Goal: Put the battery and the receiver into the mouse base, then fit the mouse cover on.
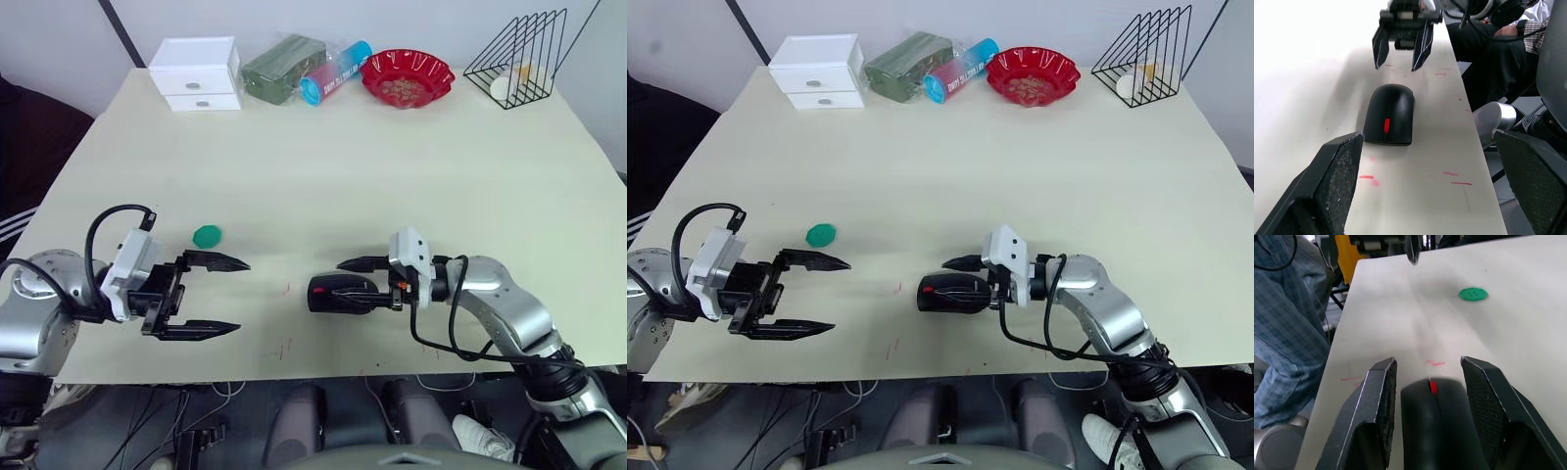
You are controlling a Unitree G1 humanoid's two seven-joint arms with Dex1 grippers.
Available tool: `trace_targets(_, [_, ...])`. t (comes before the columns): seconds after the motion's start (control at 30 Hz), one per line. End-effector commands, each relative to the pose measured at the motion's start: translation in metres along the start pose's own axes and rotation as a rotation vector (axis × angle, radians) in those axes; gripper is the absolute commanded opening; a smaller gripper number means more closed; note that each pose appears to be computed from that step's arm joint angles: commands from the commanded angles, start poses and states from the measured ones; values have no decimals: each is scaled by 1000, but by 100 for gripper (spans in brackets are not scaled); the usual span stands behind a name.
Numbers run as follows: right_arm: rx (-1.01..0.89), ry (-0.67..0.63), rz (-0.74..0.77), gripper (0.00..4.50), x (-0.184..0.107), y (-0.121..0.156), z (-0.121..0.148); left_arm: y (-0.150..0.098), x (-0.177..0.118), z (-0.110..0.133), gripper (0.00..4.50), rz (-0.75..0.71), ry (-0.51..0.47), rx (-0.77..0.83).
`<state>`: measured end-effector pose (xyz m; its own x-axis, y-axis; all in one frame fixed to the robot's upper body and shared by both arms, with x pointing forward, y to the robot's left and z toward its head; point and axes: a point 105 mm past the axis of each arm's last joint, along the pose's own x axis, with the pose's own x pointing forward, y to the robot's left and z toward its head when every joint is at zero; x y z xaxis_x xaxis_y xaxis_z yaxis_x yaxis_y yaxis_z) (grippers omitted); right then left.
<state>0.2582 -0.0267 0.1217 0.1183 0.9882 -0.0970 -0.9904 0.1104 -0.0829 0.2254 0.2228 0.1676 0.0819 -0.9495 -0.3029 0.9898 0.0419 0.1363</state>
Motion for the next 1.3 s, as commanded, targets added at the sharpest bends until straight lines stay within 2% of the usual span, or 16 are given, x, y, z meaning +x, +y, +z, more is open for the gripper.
trace_targets(0.03, [-40, -44, 4, 219, -4, -2, -1, -3, -1, 6, 450, -41, -2, 29])
trace_targets(0.3, [-8, -42, -22, 219, -3, -9, -20, -3, -1, 7, 450, -41, 3, 30])
trace_targets(0.53, [97, 201, 22, 219, 1, 6, -77, -2, -2, 7, 450, -40, 3, 26])
trace_targets(0.67, [92, 258, 49, 219, 0, 14, -88, -3, -2, 7, 450, -39, 3, 17])
trace_targets(0.93, [-35, -5, -70, 219, -14, -7, -29, -2, -4, -1, 450, 22, -12, -25])
trace_targets(1.13, [-94, -67, -112, 219, -38, -9, -5, 0, -5, -11, 450, 133, -22, -67])
trace_targets(1.3, [-78, -63, -245, 219, -73, -14, -1, 14, -11, -27, 450, 331, 8, -109])
